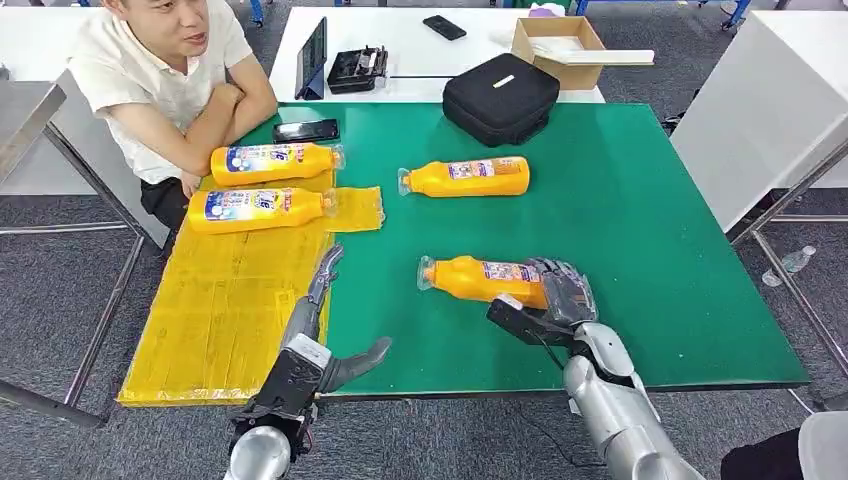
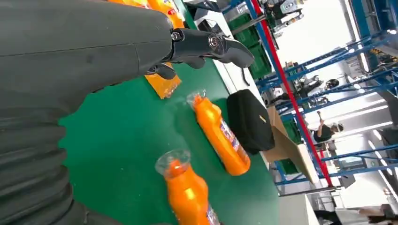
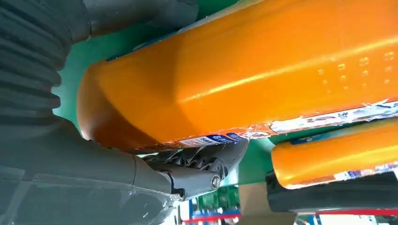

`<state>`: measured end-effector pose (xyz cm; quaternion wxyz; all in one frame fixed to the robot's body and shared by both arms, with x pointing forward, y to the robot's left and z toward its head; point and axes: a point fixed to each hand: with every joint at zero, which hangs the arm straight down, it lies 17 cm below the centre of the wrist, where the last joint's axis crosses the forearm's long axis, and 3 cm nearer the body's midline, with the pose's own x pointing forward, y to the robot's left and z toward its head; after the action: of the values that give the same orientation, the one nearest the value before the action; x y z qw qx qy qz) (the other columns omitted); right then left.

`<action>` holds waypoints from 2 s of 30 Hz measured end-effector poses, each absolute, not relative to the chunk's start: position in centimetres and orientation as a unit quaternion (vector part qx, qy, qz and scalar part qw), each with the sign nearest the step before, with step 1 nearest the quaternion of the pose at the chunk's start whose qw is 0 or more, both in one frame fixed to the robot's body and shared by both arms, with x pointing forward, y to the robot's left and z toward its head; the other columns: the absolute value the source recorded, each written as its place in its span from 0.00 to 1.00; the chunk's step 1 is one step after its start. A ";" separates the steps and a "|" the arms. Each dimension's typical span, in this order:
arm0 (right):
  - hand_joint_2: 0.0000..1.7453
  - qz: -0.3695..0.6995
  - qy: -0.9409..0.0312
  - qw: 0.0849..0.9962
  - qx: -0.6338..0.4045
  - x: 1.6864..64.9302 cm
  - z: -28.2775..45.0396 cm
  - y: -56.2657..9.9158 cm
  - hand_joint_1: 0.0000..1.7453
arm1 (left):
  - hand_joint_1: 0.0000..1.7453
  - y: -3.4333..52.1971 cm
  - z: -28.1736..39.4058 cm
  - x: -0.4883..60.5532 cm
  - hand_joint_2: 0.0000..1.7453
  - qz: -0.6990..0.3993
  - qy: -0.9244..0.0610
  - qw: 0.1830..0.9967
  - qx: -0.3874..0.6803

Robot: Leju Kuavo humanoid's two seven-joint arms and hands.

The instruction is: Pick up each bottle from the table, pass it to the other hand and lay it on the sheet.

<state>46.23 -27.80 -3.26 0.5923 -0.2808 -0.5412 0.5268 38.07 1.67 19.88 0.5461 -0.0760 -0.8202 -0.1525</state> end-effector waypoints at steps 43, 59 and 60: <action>1.00 0.397 -0.738 0.545 -0.027 41.1 8.6 -9.2 1.00 | 0.00 1.6 11.4 39.3 1.00 -0.026 -0.683 0.697 -0.216; 1.00 0.389 -0.755 0.528 0.014 40.2 10.3 -5.5 1.00 | 0.00 1.8 11.4 40.0 1.00 0.009 -0.679 0.696 -0.234; 1.00 0.388 -0.755 0.529 0.016 40.1 10.4 -5.2 1.00 | 0.00 1.8 11.6 40.0 1.00 0.009 -0.683 0.693 -0.233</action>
<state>40.09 -5.22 10.38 0.5288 0.0162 -0.7548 0.3879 39.98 1.79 11.64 0.6925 -0.2330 -0.6827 0.0088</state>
